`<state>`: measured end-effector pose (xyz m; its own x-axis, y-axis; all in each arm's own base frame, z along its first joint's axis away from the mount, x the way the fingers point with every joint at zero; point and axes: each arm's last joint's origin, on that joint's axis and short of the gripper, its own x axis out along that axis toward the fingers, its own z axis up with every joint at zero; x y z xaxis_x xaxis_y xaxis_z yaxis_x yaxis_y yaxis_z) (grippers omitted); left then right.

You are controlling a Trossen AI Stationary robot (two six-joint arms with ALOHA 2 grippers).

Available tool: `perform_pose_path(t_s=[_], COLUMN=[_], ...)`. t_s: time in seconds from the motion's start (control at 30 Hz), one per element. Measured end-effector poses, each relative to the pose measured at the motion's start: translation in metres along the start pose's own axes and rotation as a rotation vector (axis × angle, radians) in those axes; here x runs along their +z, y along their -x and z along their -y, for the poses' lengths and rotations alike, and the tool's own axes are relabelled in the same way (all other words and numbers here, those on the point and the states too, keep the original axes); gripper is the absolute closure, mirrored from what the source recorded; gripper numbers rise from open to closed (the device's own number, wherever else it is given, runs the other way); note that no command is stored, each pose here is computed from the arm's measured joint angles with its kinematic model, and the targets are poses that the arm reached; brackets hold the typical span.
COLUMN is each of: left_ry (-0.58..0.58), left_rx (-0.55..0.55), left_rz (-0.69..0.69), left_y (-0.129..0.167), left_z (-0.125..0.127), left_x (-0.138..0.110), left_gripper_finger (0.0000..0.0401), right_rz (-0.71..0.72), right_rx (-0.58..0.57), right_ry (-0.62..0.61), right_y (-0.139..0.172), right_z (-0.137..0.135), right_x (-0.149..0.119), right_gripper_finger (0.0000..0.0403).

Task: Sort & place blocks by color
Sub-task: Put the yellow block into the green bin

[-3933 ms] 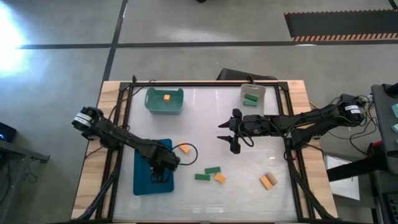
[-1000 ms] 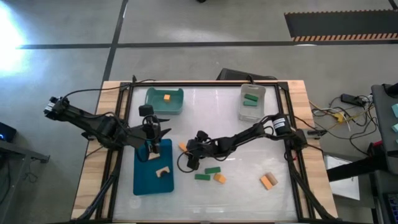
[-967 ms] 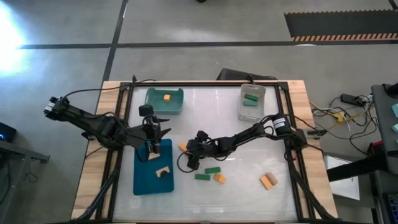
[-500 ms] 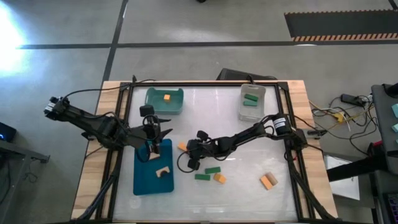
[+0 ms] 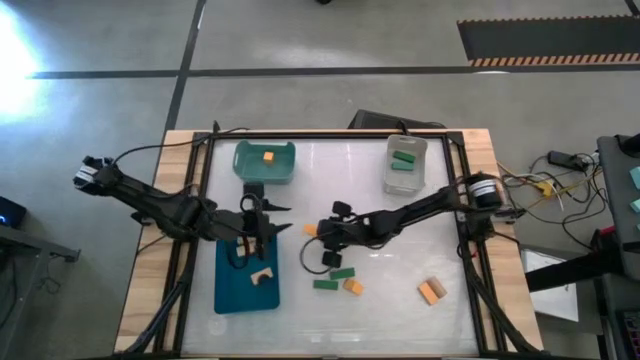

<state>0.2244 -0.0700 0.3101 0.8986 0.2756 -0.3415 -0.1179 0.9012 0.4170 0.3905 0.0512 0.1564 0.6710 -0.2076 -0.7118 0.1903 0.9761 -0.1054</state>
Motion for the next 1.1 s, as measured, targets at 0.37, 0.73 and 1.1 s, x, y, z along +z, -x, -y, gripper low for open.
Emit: perform_pose_path(t_s=[0.37,0.73,1.1], left_ry=[0.164,0.287,0.325], left_rx=[0.003,-0.068,-0.124], left_rz=[0.282,0.380,0.478], left_y=[-0.018,-0.033,-0.067], left_z=[0.007,0.000,0.015], left_x=[-0.022,-0.032,-0.035], left_gripper_finger=[0.0244,0.0186,0.0123], right_rz=[0.523,0.821,0.882], right_rx=[0.079,0.032,0.002], right_ry=[0.011,0.132,0.228], right_y=[0.075,0.098,0.103], right_z=[0.010,0.016,0.013], right_x=[-0.029,-0.028,-0.010], right_gripper_finger=[0.0286,0.0286,0.0286])
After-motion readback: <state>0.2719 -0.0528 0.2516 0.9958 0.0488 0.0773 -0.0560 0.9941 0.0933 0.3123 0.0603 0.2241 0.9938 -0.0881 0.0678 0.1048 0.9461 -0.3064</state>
